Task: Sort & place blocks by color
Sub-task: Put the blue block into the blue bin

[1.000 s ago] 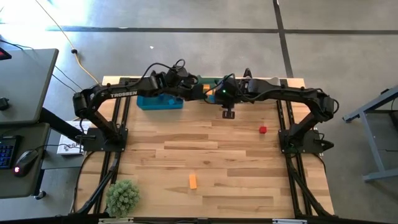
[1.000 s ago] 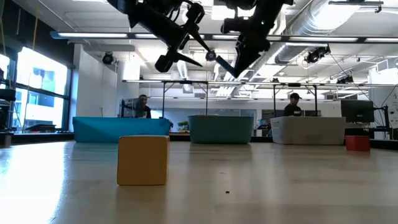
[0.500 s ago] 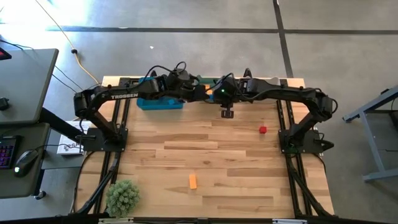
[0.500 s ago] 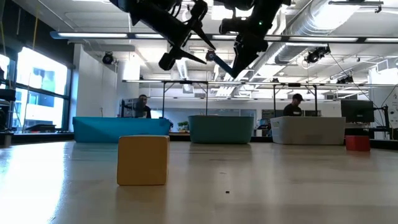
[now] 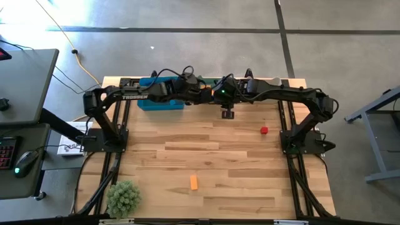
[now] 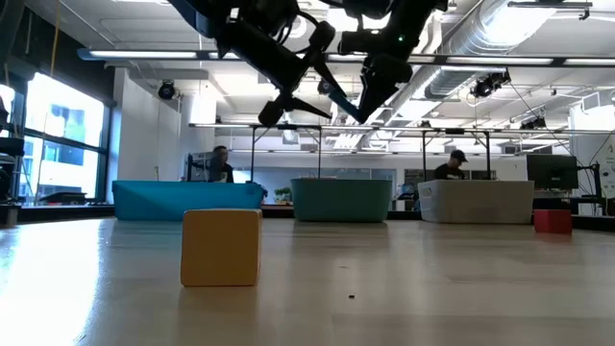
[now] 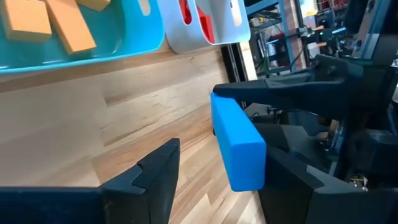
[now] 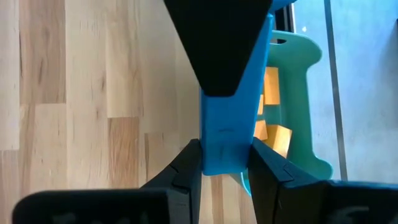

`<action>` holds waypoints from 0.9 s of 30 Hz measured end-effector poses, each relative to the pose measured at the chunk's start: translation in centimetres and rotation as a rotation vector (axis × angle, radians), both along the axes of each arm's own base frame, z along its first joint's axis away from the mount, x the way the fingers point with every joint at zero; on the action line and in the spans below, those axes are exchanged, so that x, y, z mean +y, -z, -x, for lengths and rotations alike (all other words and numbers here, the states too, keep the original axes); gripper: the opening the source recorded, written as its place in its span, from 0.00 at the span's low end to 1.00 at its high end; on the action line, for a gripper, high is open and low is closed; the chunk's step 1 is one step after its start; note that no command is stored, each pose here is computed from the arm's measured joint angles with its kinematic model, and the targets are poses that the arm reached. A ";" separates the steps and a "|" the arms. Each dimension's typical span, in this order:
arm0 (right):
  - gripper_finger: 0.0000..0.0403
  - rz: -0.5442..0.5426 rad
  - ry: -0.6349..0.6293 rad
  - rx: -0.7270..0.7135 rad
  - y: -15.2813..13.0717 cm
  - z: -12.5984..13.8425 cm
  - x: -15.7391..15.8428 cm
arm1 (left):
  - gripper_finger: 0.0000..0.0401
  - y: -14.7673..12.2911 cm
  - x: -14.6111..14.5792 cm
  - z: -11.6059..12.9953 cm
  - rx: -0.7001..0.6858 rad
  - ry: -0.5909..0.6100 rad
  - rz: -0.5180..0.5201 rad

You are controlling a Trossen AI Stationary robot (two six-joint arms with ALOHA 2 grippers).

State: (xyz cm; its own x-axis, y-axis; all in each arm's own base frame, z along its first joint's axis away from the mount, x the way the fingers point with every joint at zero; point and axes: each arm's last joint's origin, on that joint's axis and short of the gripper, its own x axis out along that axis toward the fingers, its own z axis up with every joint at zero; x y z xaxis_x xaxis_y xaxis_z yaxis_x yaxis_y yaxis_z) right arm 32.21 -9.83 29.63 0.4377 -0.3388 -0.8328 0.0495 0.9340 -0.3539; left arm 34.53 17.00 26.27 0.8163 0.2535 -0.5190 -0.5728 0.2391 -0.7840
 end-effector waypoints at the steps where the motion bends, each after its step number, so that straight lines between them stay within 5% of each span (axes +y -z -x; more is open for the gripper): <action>1: 0.18 -0.002 0.004 -0.001 0.0 0.0 0.0 | 0.46 0.0 0.0 0.0 0.001 -0.001 -0.003; 18: 0.18 0.004 0.010 0.008 0.0 0.1 -0.1 | 0.09 -0.5 0.3 -0.1 -0.035 0.020 -0.074; 27: 0.18 0.032 0.031 0.010 0.0 0.1 -0.2 | 0.25 -0.5 0.1 -0.2 -0.040 0.040 -0.070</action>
State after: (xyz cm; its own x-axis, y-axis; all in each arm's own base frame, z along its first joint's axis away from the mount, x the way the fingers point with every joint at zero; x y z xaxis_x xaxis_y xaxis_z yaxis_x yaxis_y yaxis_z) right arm 32.11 -10.03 29.64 0.4185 -0.3784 -0.8256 0.0745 0.9203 -0.3840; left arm 34.76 17.14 26.77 0.8462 0.2552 -0.4678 -0.5303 0.3162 -0.7867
